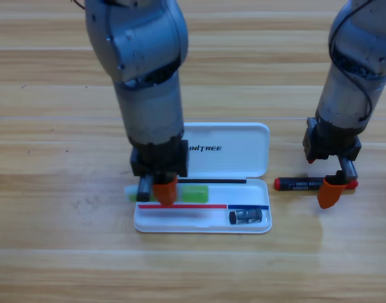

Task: Clean up eraser and pencils

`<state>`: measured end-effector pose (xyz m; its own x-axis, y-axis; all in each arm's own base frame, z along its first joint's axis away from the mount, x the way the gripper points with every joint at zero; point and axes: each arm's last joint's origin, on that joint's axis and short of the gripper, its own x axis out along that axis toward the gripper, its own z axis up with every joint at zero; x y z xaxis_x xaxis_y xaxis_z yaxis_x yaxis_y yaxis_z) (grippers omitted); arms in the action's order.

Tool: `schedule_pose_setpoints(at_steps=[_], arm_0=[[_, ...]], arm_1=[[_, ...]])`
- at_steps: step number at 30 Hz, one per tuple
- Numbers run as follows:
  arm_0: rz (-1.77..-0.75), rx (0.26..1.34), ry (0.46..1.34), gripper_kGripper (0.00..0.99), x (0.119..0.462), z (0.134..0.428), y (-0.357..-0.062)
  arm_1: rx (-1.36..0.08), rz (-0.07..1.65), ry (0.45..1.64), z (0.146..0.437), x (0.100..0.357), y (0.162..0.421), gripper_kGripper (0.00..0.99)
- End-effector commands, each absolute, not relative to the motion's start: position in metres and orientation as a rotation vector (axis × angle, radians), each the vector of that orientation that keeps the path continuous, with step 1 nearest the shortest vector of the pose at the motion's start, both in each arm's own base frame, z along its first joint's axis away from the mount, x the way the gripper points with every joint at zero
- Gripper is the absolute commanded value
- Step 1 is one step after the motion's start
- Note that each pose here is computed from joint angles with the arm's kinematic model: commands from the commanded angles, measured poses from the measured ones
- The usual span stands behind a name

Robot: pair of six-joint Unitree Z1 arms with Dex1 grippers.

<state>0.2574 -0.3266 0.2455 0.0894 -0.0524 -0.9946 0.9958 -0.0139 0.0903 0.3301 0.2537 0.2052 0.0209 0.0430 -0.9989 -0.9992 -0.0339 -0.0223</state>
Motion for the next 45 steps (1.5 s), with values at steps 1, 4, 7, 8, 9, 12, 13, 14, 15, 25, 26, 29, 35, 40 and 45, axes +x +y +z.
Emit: schedule_pose_setpoints(at_steps=[1,4,7,8,9,12,13,14,15,25,26,29,35,40,45], arm_0=[[-1.223,1.268,1.130,0.000,0.248,0.215,-0.341],[-1.229,1.271,1.126,0.000,0.247,0.211,-0.344],[-1.231,1.271,1.127,0.000,0.246,0.208,-0.346],[-1.232,1.271,1.128,0.000,0.246,0.206,-0.345],[-1.231,1.271,1.127,0.000,0.246,0.204,-0.346],[-1.234,1.275,1.132,0.000,0.246,0.198,-0.345],[-1.234,1.276,1.135,0.000,0.246,0.195,-0.345],[-1.236,1.277,1.134,0.000,0.246,0.194,-0.346],[-1.237,1.279,1.135,0.000,0.246,0.193,-0.346],[-1.236,1.279,1.140,0.000,0.248,0.186,-0.347],[-1.237,1.281,1.141,0.000,0.248,0.185,-0.348],[-1.237,1.281,1.140,0.000,0.248,0.184,-0.349],[-1.230,1.275,1.138,0.000,0.249,0.184,-0.349],[-1.216,1.267,1.136,0.000,0.250,0.186,-0.350],[-1.200,1.264,1.135,0.990,0.249,0.189,-0.348]], arm_1=[[-1.184,1.267,1.206,0.166,0.353,0.249,0.989],[-1.198,1.271,1.205,0.162,0.357,0.250,0.966],[-1.206,1.277,1.209,0.158,0.359,0.250,0.851],[-1.207,1.280,1.213,0.156,0.359,0.249,0.802],[-1.209,1.283,1.215,0.156,0.359,0.249,0.762],[-1.216,1.294,1.237,0.152,0.359,0.249,0.462],[-1.216,1.295,1.241,0.151,0.358,0.249,0.287],[-1.214,1.296,1.240,0.151,0.359,0.249,0.107],[-1.215,1.297,1.240,0.150,0.359,0.249,0.000],[-1.205,1.291,1.235,0.152,0.361,0.249,0.000],[-1.205,1.291,1.234,0.153,0.361,0.249,0.000],[-1.203,1.286,1.229,0.155,0.360,0.249,0.000],[-1.190,1.262,1.205,0.178,0.355,0.245,0.000],[-1.175,1.246,1.175,0.206,0.346,0.239,0.000],[-1.172,1.235,1.154,0.224,0.335,0.234,0.000]])
